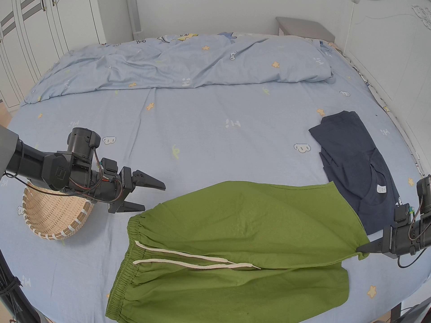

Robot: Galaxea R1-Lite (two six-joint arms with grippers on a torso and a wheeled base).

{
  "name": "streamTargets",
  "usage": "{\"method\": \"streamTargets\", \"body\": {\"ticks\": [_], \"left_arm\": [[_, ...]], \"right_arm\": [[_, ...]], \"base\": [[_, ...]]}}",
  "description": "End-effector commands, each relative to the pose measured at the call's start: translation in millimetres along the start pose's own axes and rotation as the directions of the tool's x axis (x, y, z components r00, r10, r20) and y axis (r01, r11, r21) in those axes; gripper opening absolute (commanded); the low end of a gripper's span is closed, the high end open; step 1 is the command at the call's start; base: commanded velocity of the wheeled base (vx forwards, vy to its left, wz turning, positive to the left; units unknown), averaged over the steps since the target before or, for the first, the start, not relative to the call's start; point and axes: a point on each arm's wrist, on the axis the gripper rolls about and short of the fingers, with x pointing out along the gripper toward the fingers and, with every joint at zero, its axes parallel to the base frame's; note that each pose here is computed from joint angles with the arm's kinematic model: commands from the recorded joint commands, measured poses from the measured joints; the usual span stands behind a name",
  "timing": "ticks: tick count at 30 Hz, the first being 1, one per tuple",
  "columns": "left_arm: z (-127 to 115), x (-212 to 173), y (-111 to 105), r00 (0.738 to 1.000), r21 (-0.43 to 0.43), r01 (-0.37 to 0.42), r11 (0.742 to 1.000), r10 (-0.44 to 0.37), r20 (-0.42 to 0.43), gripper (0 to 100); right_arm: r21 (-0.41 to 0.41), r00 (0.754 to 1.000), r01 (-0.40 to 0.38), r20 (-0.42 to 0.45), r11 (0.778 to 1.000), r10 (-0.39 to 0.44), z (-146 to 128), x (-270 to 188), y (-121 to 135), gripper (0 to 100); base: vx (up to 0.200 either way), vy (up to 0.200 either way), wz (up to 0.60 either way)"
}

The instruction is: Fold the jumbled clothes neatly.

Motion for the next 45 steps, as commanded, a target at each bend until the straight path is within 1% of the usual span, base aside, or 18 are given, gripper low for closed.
{"method": "streamTargets", "body": {"ticks": [1,5,8,10,11,12,13,15,16,20,25,31,37,38,45], "left_arm": [[-4,12,-1,0.999,-0.003,0.002,1.0,-0.002,-0.045,100],[-9,22,0,0.997,-0.007,-0.003,1.0,0.002,-0.079,100],[-13,30,1,0.995,-0.008,-0.012,1.0,0.011,-0.101,100],[-13,30,2,0.995,-0.01,-0.014,1.0,0.013,-0.103,100],[-13,30,2,0.995,-0.011,-0.014,1.0,0.013,-0.104,100],[-13,30,2,0.995,-0.011,-0.014,1.0,0.013,-0.104,100],[-13,30,2,0.994,-0.014,-0.016,1.0,0.015,-0.105,100],[-13,29,2,0.995,-0.014,-0.017,1.0,0.015,-0.103,100],[-13,28,4,0.994,-0.023,-0.022,1.0,0.019,-0.104,100],[-16,24,4,0.991,-0.047,-0.04,0.998,0.034,-0.126,100],[-21,25,3,0.984,-0.07,-0.056,0.996,0.043,-0.172,100],[-23,26,3,0.982,-0.074,-0.057,0.996,0.042,-0.184,100],[-28,29,5,0.975,-0.089,-0.073,0.993,0.052,-0.216,100],[-29,29,5,0.973,-0.095,-0.078,0.992,0.055,-0.224,0],[-30,27,5,0.967,-0.056,-0.079,0.995,0.063,-0.248,0]], "right_arm": [[-0.04,0.998,-0.02,0.056,0.999,0.022,-15,-17,7,0],[-0.038,0.999,-0.019,0.051,0.999,0.021,-19,-18,6,0],[-0.022,0.999,-0.01,0.049,1.0,0.011,-33,-22,3,0],[-0.014,0.999,-0.006,0.048,1.0,0.007,-38,-25,2,0],[0.004,0.999,0.005,0.05,1.0,-0.005,-45,-30,0,0],[0.005,0.999,0.005,0.051,1.0,-0.006,-46,-30,0,0],[0.022,0.998,0.015,0.053,1.0,-0.016,-54,-36,-1,0],[0.024,0.998,0.017,0.053,1.0,-0.019,-59,-38,0,0],[0.019,0.998,0.014,0.062,1.0,-0.015,-69,-44,1,0],[0.015,0.997,0.012,0.072,1.0,-0.013,-87,-54,2,0],[-0.001,0.996,0.006,0.089,1.0,-0.006,-93,-58,4,0],[-0.001,0.996,0.005,0.09,1.0,-0.005,-94,-58,4,0],[-0.004,0.996,0.003,0.088,1.0,-0.002,-94,-56,3,0],[-0.003,0.996,0.003,0.087,1.0,-0.003,-94,-56,3,0],[-0.006,0.996,0.002,0.088,1.0,-0.001,-92,-55,3,0]], "base": [[0.0,0.0,0.0],[0.0,0.0,0.0],[0.0,0.0,0.0],[0.0,0.0,0.0],[0.0,0.0,0.0],[0.0,0.0,0.0],[0.0,0.0,0.0],[0.0,0.0,0.0],[0.0,0.0,0.0],[0.0,0.0,0.0],[0.0,0.0,0.0],[0.0,0.0,0.0],[0.0,0.0,0.0],[0.0,0.0,0.0],[0.0,0.0,0.0]]}}
